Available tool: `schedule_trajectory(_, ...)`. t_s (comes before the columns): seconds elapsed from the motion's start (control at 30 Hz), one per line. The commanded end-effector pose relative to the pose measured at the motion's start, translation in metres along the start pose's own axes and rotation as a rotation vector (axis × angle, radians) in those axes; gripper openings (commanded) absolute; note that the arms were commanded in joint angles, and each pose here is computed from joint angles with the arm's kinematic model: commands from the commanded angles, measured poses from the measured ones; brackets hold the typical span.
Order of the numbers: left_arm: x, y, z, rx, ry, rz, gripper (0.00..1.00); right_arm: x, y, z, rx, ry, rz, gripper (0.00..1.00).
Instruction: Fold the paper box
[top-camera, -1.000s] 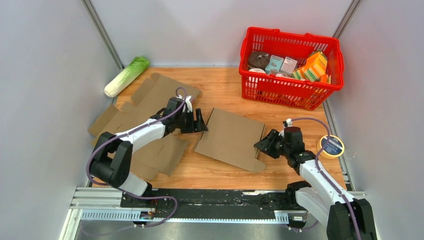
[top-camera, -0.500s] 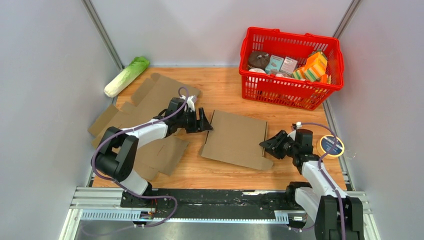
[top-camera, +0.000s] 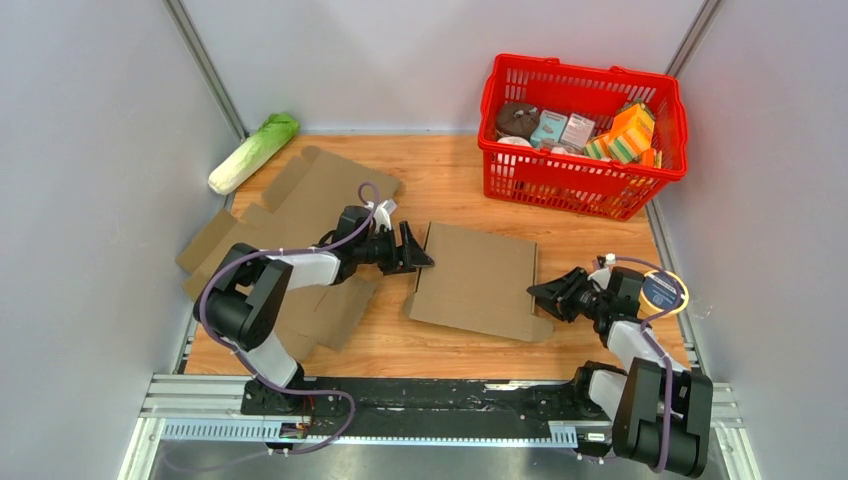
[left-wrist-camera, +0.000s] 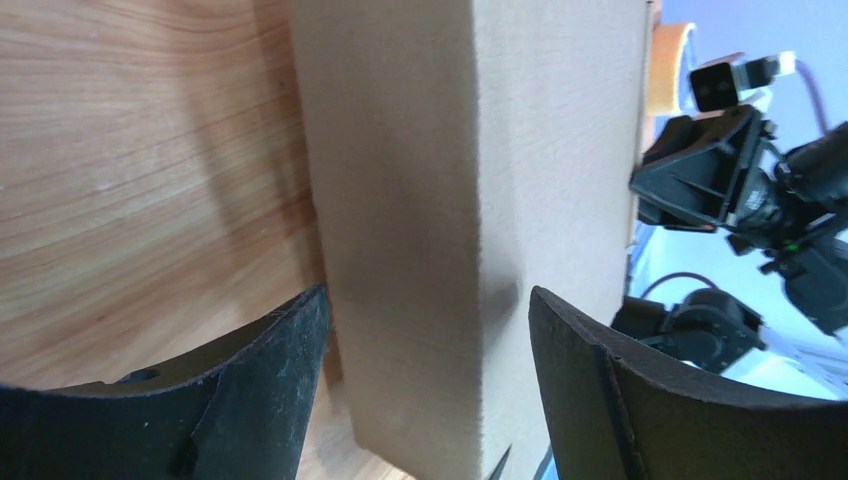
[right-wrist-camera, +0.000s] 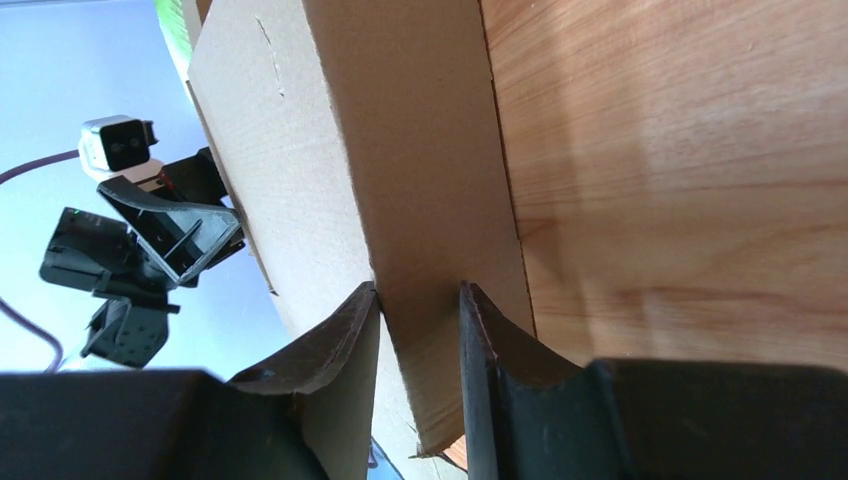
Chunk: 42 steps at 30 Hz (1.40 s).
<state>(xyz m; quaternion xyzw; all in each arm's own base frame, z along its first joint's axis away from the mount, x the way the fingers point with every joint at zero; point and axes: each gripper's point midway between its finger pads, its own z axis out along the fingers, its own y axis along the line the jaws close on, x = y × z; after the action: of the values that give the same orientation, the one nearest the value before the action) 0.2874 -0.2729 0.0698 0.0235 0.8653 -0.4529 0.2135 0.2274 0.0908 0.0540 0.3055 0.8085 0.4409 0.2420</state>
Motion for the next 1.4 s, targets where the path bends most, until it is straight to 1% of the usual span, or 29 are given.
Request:
schedule_trajectory(0.0, -0.005, -0.028, 0.008, 0.174, -0.014, -0.025, 0.81, 0.019, -0.043, 0.002, 0.136, 0.038, 0.075, 0.34)
schedule_trajectory(0.1, -0.001, -0.043, 0.013, 0.231, -0.01, -0.016, 0.81, 0.02, -0.044, 0.004, 0.128, 0.046, 0.079, 0.35)
schedule_trajectory(0.2, 0.0, -0.05, 0.013, 0.255, -0.018, -0.022, 0.78, 0.017, -0.04, 0.003, 0.114, 0.037, 0.062, 0.38)
schedule_trajectory(0.27, -0.001, -0.054, 0.012, 0.274, -0.02, -0.043, 0.74, 0.016, -0.037, 0.002, 0.113, 0.032, 0.052, 0.39)
schedule_trajectory(0.3, -0.002, -0.059, 0.011, 0.293, -0.023, -0.038, 0.7, 0.015, -0.037, 0.002, 0.113, 0.03, 0.049, 0.4)
schedule_trajectory(0.4, -0.003, -0.069, 0.008, 0.327, -0.033, -0.045, 0.66, 0.016, -0.038, 0.002, 0.117, 0.034, 0.056, 0.41)
schedule_trajectory(0.47, -0.001, -0.074, 0.005, 0.346, -0.035, -0.063, 0.69, 0.019, -0.037, 0.002, 0.096, 0.044, 0.066, 0.4)
schedule_trajectory(0.5, -0.001, -0.074, 0.002, 0.336, -0.045, -0.063, 0.74, 0.019, -0.037, 0.002, 0.094, 0.044, 0.075, 0.4)
schedule_trajectory(0.57, -0.001, -0.061, 0.003, 0.267, -0.068, -0.053, 0.77, 0.014, -0.037, -0.001, 0.061, 0.021, 0.105, 0.4)
schedule_trajectory(0.6, 0.007, -0.048, 0.002, 0.199, -0.043, -0.04, 0.78, 0.013, -0.037, -0.002, 0.051, 0.016, 0.123, 0.39)
schedule_trajectory(0.67, 0.008, -0.036, 0.004, 0.134, -0.047, -0.035, 0.8, 0.012, -0.036, -0.003, 0.033, 0.019, 0.137, 0.39)
schedule_trajectory(0.73, 0.011, -0.026, 0.006, 0.095, -0.024, -0.055, 0.8, 0.013, -0.035, -0.002, 0.016, 0.033, 0.144, 0.39)
schedule_trajectory(0.87, 0.013, -0.018, 0.014, 0.075, -0.006, -0.087, 0.81, 0.015, -0.036, -0.002, -0.016, 0.051, 0.203, 0.38)
schedule_trajectory(0.93, 0.011, -0.021, 0.016, 0.095, -0.012, -0.091, 0.81, 0.015, -0.036, -0.001, -0.022, 0.057, 0.209, 0.38)
schedule_trajectory(1.0, 0.01, -0.031, 0.017, 0.149, -0.006, -0.095, 0.81, 0.015, -0.036, -0.001, -0.024, 0.057, 0.208, 0.38)
schedule_trajectory(1.13, 0.015, -0.04, 0.02, 0.184, 0.026, -0.084, 0.81, 0.013, -0.037, -0.001, -0.014, 0.05, 0.203, 0.38)
schedule_trajectory(1.17, 0.016, -0.037, 0.02, 0.172, 0.022, -0.082, 0.81, 0.013, -0.037, -0.001, -0.012, 0.049, 0.205, 0.38)
schedule_trajectory(1.23, 0.021, -0.02, 0.016, 0.072, 0.026, -0.036, 0.8, 0.013, -0.037, -0.001, -0.013, 0.048, 0.194, 0.39)
schedule_trajectory(1.27, 0.02, -0.014, 0.012, 0.019, 0.014, -0.025, 0.8, 0.013, -0.037, -0.001, -0.012, 0.046, 0.188, 0.41)
schedule_trajectory(1.33, 0.019, -0.014, 0.01, 0.007, 0.019, 0.01, 0.74, 0.013, -0.035, 0.0, 0.011, 0.045, 0.144, 0.48)
schedule_trajectory(1.37, 0.016, -0.014, 0.007, -0.017, 0.011, 0.017, 0.73, 0.014, -0.033, 0.0, 0.022, 0.049, 0.124, 0.57)
